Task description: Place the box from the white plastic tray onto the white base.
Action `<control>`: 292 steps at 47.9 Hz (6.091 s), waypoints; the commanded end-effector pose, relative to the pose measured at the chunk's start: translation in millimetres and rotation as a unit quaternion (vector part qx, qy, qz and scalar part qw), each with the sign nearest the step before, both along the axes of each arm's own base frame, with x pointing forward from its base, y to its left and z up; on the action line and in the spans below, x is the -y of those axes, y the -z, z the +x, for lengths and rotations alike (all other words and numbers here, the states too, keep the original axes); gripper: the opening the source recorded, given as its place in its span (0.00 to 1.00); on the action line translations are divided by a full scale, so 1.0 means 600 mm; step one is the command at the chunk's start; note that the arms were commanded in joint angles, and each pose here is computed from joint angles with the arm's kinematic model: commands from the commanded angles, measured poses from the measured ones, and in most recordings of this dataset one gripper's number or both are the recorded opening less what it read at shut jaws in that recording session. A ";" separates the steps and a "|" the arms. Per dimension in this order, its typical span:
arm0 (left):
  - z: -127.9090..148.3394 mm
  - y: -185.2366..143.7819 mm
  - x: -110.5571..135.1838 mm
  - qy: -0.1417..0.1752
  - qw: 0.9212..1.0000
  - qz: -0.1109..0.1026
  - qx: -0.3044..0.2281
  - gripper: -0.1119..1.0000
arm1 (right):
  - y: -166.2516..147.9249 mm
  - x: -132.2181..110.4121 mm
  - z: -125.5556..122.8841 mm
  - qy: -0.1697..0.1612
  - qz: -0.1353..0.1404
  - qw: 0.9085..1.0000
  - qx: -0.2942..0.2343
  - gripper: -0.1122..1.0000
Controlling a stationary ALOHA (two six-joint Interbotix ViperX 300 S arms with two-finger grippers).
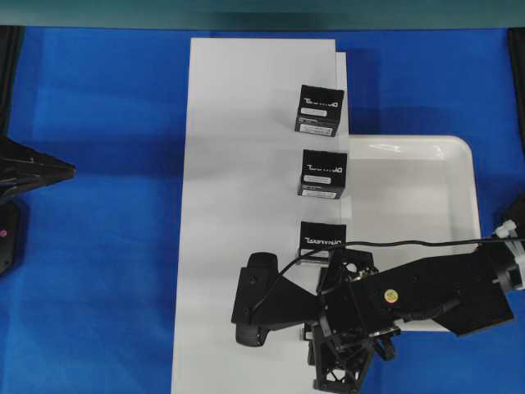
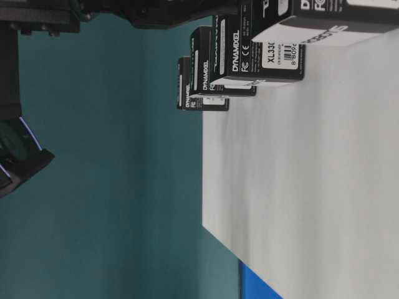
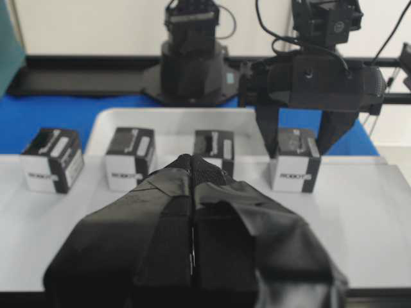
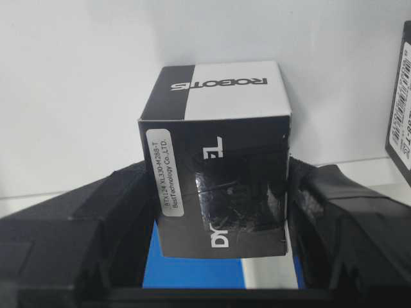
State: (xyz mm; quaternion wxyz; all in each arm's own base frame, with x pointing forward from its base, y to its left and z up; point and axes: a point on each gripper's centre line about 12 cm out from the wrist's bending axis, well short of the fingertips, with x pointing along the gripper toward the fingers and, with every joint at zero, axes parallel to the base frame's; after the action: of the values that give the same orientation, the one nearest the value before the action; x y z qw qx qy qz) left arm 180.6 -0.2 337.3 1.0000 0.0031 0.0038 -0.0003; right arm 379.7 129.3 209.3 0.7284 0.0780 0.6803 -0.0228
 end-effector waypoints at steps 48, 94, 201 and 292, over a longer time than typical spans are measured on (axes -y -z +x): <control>0.003 -0.024 0.001 0.001 1.000 -0.003 0.025 0.03 | 0.013 0.017 0.003 -0.041 -0.043 0.998 0.018 0.99; 0.008 -0.015 0.000 0.000 1.000 -0.002 0.013 0.03 | -0.023 0.004 0.021 -0.042 -0.025 0.997 0.053 0.98; 0.014 -0.016 0.006 0.010 1.000 -0.003 0.010 0.03 | -0.330 0.135 -0.174 -0.014 -0.007 0.853 0.522 0.97; 0.020 -0.032 0.021 0.034 0.999 -0.020 0.022 0.03 | -0.245 0.209 -0.446 0.021 -0.003 0.769 0.639 0.93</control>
State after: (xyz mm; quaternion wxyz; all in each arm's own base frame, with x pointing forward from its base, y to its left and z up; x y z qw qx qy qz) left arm 191.6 -12.6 342.7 0.9993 -0.0169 0.0006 -0.0327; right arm 112.9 4.1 355.7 0.9942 0.0879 0.0602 0.0152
